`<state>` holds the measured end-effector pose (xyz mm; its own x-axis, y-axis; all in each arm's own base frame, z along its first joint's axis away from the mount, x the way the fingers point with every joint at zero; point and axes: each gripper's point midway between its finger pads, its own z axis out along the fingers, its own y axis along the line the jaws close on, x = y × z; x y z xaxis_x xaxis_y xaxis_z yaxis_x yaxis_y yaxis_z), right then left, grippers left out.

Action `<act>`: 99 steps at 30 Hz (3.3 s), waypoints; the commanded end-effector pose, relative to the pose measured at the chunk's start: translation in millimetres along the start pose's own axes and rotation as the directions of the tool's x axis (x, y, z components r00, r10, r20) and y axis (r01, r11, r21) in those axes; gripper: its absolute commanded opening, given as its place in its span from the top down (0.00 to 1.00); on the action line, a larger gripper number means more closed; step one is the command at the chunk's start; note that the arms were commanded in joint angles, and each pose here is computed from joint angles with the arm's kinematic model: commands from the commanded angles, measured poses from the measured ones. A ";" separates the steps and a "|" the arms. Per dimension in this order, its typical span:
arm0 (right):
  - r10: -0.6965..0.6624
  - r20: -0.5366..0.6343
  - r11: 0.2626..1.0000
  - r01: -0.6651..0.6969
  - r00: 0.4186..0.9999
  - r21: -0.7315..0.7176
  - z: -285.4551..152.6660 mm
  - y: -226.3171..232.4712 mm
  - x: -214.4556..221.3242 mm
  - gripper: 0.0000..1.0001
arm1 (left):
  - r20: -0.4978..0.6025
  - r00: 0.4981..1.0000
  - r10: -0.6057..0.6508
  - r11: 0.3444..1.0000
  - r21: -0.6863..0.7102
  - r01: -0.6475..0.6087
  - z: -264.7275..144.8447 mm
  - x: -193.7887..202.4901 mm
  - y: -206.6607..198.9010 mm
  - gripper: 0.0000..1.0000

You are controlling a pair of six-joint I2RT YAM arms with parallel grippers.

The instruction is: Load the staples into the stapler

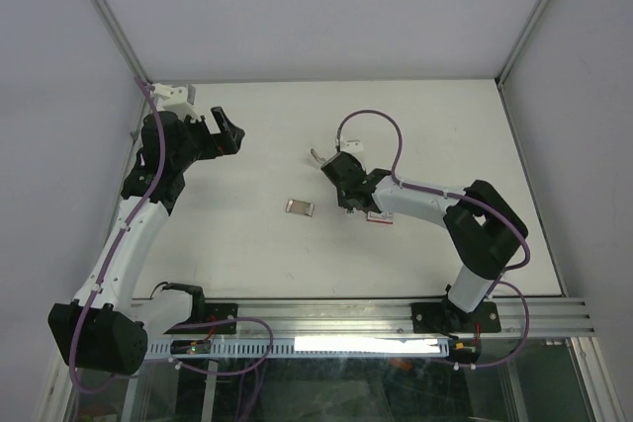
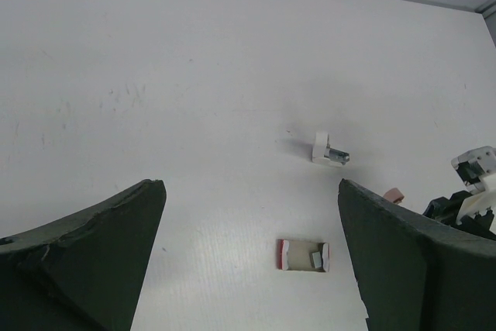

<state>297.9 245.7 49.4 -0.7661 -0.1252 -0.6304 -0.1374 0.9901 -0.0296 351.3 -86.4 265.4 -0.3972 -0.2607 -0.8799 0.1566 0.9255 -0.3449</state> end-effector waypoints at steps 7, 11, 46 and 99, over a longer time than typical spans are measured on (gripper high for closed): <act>0.018 0.065 1.000 -0.018 0.998 0.009 -1.4 -1.2 -10.1 0.87 | 0.031 0.999 0.011 1.000 0.022 -0.012 -1.9 -8.6 -4.9 0.01; 0.018 0.055 1.000 -0.018 0.998 -0.001 0.8 1.1 -6.7 0.87 | 0.032 0.999 0.012 1.000 0.023 -0.013 -1.9 -8.8 -5.2 0.01; 0.040 0.077 0.999 -0.037 0.996 -0.039 -16.5 3.0 -17.3 0.67 | 0.043 0.999 0.014 1.000 0.015 -0.015 -5.0 -10.2 -4.1 0.01; -0.128 -0.095 0.987 0.117 0.987 -0.109 6.8 113.3 2.7 0.66 | -0.060 0.997 -0.038 0.994 0.104 0.044 -7.0 30.6 -13.8 0.01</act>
<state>275.5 353.3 26.7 -0.8153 -0.2880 -0.5023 -0.3214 0.9467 -0.0210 330.0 -104.9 230.3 -0.5011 -0.2862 -0.8167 0.1987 0.8805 -0.4305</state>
